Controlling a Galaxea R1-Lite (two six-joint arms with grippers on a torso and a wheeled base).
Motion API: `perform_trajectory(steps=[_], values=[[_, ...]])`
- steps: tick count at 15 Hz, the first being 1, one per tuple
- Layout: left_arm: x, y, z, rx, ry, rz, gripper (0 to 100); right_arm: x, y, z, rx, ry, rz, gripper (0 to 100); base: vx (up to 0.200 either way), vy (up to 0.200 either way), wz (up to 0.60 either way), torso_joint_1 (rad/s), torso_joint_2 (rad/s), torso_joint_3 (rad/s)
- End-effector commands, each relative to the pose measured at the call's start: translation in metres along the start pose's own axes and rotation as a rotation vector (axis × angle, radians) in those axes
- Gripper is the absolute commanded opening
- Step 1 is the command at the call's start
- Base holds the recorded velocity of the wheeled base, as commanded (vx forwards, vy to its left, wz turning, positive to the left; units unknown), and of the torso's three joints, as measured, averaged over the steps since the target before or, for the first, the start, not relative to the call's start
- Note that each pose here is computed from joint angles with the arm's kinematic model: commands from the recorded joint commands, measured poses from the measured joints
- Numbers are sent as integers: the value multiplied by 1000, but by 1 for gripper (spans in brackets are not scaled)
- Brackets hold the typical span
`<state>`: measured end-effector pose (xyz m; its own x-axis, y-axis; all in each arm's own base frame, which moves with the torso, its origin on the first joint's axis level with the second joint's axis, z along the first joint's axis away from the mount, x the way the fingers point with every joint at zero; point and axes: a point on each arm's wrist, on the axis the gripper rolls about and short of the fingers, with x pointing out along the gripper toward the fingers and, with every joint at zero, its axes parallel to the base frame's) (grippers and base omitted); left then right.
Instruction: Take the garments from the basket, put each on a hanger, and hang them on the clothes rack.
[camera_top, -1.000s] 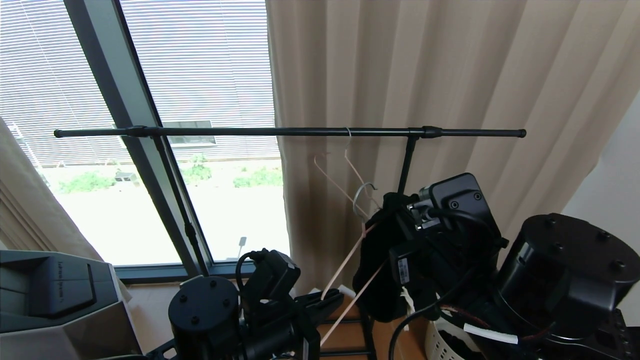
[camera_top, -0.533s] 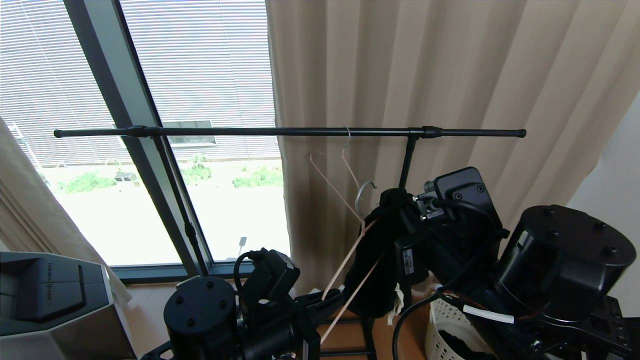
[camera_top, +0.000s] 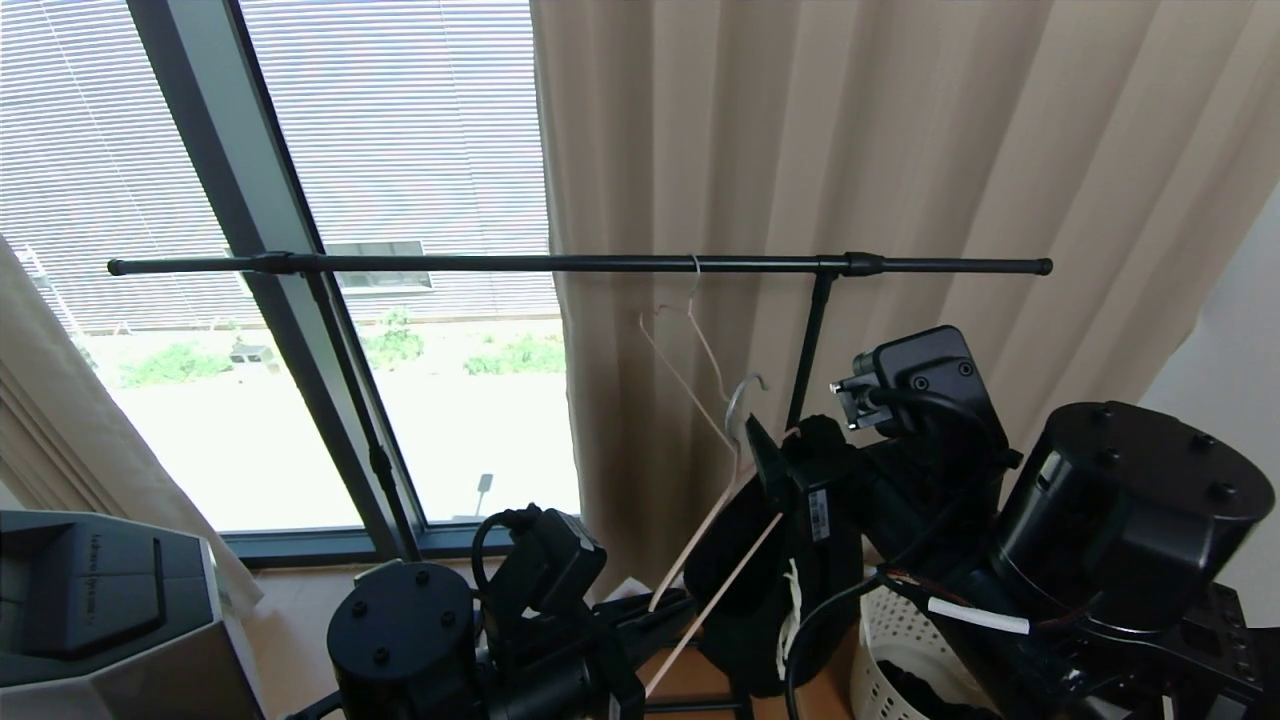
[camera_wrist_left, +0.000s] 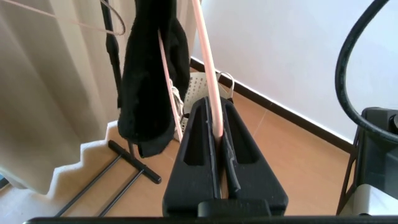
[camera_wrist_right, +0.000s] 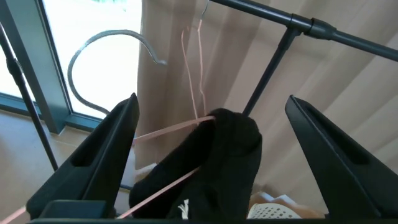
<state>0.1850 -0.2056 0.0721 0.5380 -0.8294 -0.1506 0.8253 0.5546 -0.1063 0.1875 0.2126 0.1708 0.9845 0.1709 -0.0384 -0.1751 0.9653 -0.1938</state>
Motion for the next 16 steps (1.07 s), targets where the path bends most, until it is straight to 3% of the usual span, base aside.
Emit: perform_trajectory(steps=[1,7,9,16], values=[[-1,-1,1,2,-4,-2,0,1,-1,0,-1,1,-2,100,0,0,0,0,0,0],[-1,0,1,-1,-5,2,0,-4,-15,-6,-35,18,13,100,0,0,0,0,0,0],[0,1,1,0,-8,3,0,-12,-32,-13,-116,28,59,100,0,0,0,0,0,0],[-1,1,4,2,-20,2,0,6,-56,-40,-178,120,78,100,0,0,0,0,0,0]])
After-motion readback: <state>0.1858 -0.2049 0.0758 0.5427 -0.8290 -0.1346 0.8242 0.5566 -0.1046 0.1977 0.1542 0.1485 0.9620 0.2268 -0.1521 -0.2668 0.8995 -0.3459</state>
